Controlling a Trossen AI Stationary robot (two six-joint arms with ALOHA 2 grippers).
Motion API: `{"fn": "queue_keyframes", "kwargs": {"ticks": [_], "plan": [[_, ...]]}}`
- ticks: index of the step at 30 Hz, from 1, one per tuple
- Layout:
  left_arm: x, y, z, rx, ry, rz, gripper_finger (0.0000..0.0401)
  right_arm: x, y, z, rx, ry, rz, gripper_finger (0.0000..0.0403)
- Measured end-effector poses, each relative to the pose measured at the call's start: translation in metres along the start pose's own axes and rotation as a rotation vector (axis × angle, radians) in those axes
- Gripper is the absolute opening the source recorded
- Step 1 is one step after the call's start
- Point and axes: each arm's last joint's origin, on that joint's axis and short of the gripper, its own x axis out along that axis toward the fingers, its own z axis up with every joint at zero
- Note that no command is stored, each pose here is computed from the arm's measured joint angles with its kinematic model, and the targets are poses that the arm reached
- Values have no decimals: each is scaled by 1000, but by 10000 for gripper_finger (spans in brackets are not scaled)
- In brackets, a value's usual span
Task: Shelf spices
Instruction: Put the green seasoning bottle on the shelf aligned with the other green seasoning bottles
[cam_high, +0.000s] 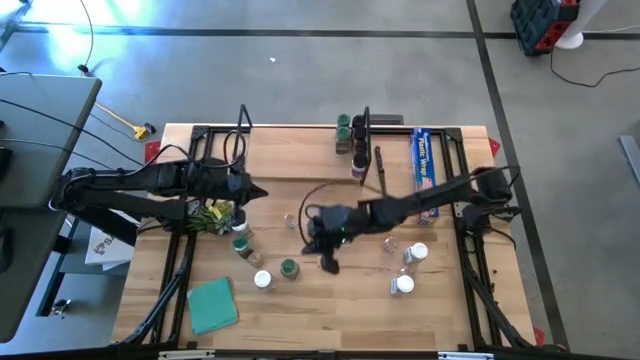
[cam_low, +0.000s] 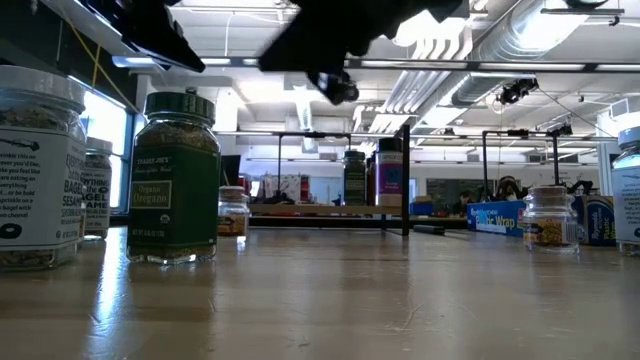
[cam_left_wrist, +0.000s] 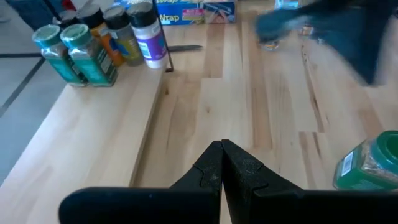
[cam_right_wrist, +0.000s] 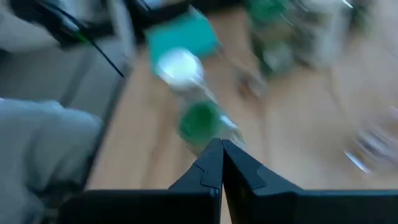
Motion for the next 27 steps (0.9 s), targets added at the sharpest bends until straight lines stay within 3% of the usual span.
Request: {"fn": "queue_keyframes", "kwargs": {"ticks": [3,6,10,13,19,27], "plan": [[3,-1,-1,-32,18,-10,0,13,13,-3,-37,-95,55,11],[5,-2,-3,-75,52,-14,0,15,24,7,-77,-105,11,42],[8,-5,-8,-104,108,-24,0,12,46,23,-185,-86,-121,112],[11,-7,-9,-112,133,-32,0,14,60,30,-197,-44,-230,172],[16,-11,-9,-107,152,-45,0,46,73,28,-191,59,-285,275],[17,-12,-10,-134,157,-46,0,80,91,29,-116,74,-511,291]]}}
